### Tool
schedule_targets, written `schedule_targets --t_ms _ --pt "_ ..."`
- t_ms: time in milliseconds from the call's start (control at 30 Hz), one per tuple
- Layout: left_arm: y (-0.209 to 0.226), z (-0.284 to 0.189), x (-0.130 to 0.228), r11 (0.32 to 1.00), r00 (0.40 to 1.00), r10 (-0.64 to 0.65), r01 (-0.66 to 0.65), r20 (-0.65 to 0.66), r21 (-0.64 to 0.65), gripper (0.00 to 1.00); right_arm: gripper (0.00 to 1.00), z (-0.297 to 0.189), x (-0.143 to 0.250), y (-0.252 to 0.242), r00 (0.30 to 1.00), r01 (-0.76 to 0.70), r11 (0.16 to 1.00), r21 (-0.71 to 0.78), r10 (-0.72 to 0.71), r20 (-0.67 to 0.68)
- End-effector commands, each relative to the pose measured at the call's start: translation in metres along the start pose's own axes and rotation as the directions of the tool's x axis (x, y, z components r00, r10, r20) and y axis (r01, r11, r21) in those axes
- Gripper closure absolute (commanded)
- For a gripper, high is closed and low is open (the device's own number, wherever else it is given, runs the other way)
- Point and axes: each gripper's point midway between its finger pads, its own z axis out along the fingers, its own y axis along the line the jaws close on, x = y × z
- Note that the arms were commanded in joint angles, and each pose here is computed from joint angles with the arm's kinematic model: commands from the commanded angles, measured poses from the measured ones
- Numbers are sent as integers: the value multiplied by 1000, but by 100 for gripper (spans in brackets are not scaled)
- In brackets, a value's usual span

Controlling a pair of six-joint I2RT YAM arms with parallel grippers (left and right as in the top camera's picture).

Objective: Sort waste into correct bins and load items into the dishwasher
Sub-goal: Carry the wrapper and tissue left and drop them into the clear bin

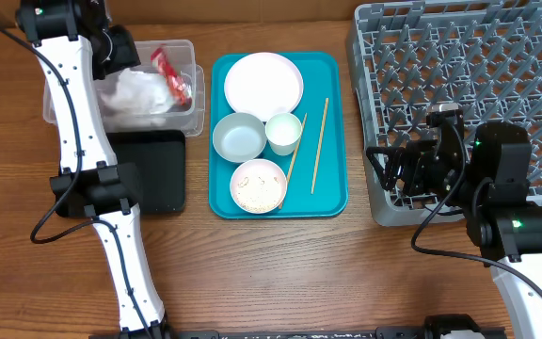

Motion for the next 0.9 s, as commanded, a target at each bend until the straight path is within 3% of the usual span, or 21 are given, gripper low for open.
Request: schedule_targets --t_ms 0,233,533,667,867 --pt "-1 -25 -9 1000 997 22 -22 69 -10 18 5 -5 -11 6 999 18 1000 -12 -18 29" --pt "-20 -56 -9 995 994 28 -38 110 90 16 0 -5 -12 6 999 19 1000 -13 -19 33" --pt "-34 -193 -2 988 933 42 -91 358 123 17 0 -5 -11 6 997 -77 997 -15 78 28" --pt "-54 -244 14 967 899 55 -156 434 201 17 0 -5 -11 6 995 -95 995 -15 95 28" --pt "-92 -265 49 920 914 106 -239 391 310 18 0 -5 -11 6 995 -97 995 -15 97 25"
